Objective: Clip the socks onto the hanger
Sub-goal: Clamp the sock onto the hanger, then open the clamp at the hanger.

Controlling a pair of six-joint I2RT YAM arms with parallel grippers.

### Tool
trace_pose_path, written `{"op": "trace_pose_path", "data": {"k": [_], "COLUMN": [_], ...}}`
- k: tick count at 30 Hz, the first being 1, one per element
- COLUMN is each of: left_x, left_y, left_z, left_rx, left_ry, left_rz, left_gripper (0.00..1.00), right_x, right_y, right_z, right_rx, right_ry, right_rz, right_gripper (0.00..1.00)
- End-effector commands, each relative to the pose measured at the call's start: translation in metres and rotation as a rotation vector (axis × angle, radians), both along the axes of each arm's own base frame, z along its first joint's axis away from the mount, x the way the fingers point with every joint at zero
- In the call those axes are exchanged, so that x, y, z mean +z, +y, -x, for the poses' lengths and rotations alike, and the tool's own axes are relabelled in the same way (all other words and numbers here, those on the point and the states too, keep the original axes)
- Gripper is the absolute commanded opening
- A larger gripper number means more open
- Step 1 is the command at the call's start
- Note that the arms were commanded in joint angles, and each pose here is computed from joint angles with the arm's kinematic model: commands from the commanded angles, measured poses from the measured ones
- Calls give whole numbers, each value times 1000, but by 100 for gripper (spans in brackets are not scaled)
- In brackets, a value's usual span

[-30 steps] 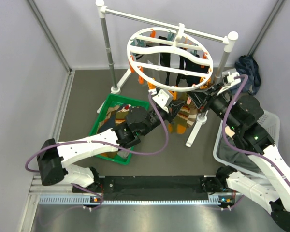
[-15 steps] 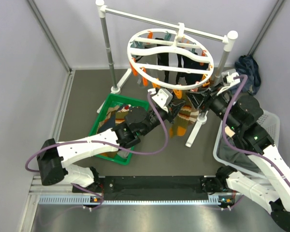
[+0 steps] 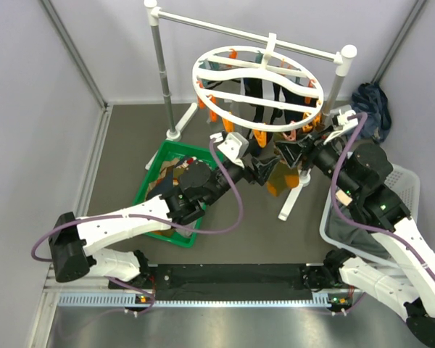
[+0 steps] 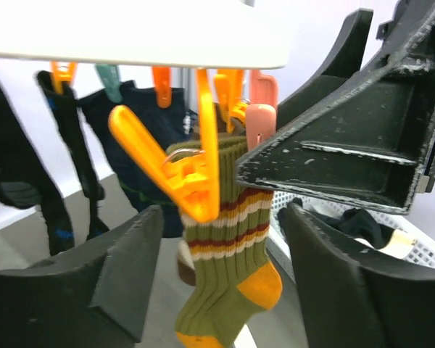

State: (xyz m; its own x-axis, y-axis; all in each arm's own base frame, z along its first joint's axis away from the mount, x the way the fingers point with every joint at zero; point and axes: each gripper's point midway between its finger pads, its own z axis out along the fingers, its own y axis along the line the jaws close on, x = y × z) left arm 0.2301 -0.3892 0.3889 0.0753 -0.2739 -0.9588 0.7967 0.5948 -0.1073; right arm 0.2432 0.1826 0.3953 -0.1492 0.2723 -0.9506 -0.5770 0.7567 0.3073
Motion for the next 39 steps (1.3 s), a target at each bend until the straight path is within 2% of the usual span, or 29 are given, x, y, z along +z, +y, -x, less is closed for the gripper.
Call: {"op": "trace_pose_path", "data": {"k": [1, 6, 9, 12, 16, 23, 33, 39], "left_x": [25, 23, 31, 42, 53, 64, 54, 43], "left_y": [24, 33, 37, 41, 39, 28, 10, 6], "left_z": [2, -4, -6, -11, -16, -20, -18, -19], "left_rx": [49, 92, 100, 124, 134, 116, 56, 49], "left_ry": [-30, -24, -31, -44, -61, -91, -90, -84], "left_rz": [94, 88, 105, 120, 139, 159, 151, 140], "left_gripper": [77, 87, 88, 88, 86, 75, 73, 76], "right_x": [14, 23, 28, 32, 41, 74, 89, 85], "right_y": [-7, -17, -25, -32, -32, -13, 6, 17], "right_z": [7, 17, 27, 35, 46, 76, 66, 53], "right_rx": [-10, -26, -29, -32, 0, 185, 244, 259], "right_ry": [-41, -61, -70, -82, -94, -157, -81, -8], "right_rz": [-11, 8, 36, 58, 72, 46, 33, 51], "right_gripper": [60, 76, 84, 86, 86, 85, 72, 66]}}
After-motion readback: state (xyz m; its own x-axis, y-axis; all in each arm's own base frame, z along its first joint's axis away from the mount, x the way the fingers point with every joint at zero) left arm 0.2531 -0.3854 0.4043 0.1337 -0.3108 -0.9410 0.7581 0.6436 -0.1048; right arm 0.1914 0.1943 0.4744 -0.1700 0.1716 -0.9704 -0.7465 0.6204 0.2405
